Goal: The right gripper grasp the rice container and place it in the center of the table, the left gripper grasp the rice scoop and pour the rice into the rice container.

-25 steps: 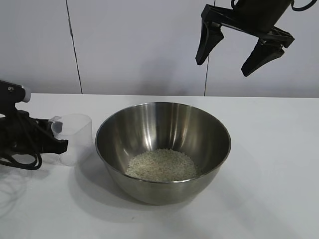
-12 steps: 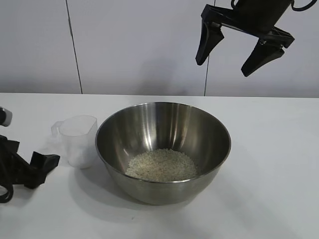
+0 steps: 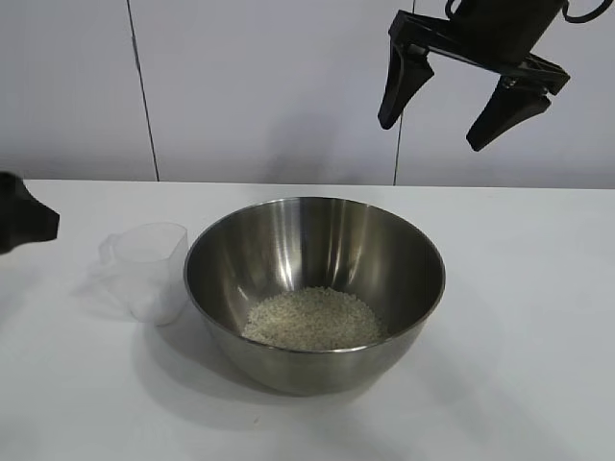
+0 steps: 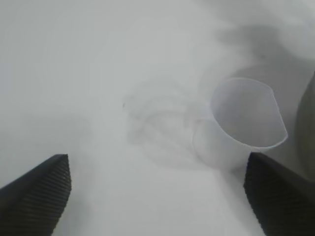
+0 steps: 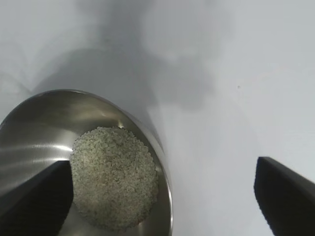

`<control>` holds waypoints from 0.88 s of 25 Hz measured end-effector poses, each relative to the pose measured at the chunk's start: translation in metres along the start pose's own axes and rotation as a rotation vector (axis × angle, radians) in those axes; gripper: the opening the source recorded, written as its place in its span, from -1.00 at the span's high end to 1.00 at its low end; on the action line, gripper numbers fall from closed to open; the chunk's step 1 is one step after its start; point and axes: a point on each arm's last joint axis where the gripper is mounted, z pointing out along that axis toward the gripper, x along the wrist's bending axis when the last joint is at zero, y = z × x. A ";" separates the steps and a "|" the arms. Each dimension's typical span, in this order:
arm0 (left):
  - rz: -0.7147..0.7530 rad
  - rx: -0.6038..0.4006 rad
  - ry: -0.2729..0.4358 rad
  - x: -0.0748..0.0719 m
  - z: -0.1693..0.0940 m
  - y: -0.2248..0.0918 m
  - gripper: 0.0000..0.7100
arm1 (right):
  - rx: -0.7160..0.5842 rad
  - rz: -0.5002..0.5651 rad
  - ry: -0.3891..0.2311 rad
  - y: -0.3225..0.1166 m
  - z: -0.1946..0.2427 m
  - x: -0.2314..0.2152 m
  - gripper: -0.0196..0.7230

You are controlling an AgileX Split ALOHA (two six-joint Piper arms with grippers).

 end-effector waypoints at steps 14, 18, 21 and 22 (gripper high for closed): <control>-0.104 0.241 -0.381 -0.046 0.054 0.051 -0.95 | -0.008 0.022 0.077 0.001 0.000 0.007 -0.92; -0.118 0.248 -0.406 -0.049 0.063 0.055 -0.95 | -0.011 0.026 0.099 0.001 -0.001 0.009 -0.92; -0.118 0.246 -0.411 -0.050 0.063 0.056 -0.95 | -0.012 0.030 0.104 0.001 -0.001 0.009 -0.92; -0.119 0.246 -0.412 -0.050 0.063 0.056 -0.95 | -0.012 0.030 0.104 0.001 -0.001 0.009 -0.92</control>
